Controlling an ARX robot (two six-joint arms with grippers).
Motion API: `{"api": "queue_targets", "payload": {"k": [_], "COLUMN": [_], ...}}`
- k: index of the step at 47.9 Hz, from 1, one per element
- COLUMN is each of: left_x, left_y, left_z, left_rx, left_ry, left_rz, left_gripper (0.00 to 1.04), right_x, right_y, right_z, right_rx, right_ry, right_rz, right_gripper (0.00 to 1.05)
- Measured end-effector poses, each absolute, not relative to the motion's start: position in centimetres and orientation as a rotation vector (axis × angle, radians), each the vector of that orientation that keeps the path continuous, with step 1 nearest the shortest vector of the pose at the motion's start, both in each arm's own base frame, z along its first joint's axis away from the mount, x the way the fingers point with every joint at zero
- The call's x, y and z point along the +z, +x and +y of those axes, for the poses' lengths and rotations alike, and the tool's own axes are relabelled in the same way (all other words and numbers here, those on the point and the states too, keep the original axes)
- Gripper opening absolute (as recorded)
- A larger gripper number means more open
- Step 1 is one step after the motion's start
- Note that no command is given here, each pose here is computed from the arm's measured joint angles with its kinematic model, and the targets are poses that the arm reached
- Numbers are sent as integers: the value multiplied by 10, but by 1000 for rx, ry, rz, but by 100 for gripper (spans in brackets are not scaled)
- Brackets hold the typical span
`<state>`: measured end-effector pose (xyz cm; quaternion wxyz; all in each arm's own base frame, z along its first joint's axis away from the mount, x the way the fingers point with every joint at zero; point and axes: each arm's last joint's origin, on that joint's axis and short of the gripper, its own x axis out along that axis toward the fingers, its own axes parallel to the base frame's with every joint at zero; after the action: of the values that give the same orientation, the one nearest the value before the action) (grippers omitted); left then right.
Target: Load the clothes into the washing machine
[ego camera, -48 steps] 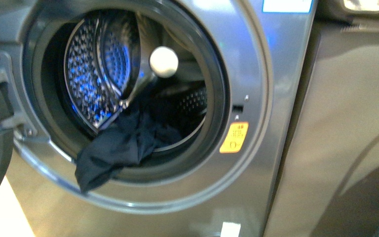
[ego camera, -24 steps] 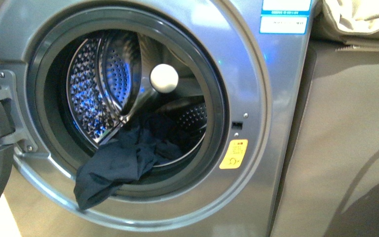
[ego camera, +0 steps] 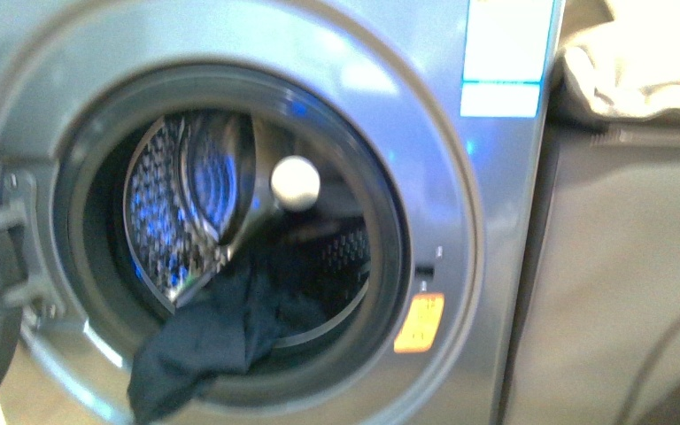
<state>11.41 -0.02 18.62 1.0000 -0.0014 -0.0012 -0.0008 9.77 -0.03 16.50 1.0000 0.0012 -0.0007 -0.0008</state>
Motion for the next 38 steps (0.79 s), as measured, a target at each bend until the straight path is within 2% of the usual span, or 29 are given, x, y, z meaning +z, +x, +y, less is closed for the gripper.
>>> {"api": "queue_targets", "payload": {"k": [15,18,21,38], "left_x": [176,164,167,166], "left_y": [106,100,97,97], "left_z": [0,0,0,0], "left_rx": [-2,0,-2,-2], "left_ry": [-3,-2,-3,-3], "left_rz": [0,28,-6,-6], "left_gripper": [4,4,4,4], "right_x": [165,165,165,165], "right_y": [98,98,98,98], "right_z": [0,0,0,0], "right_rx": [-2,-2,-2,-2], "right_ry": [2,2,2,2], "right_rz": [-1,-1,-1,-1], "right_gripper": [2,2,2,2]}}
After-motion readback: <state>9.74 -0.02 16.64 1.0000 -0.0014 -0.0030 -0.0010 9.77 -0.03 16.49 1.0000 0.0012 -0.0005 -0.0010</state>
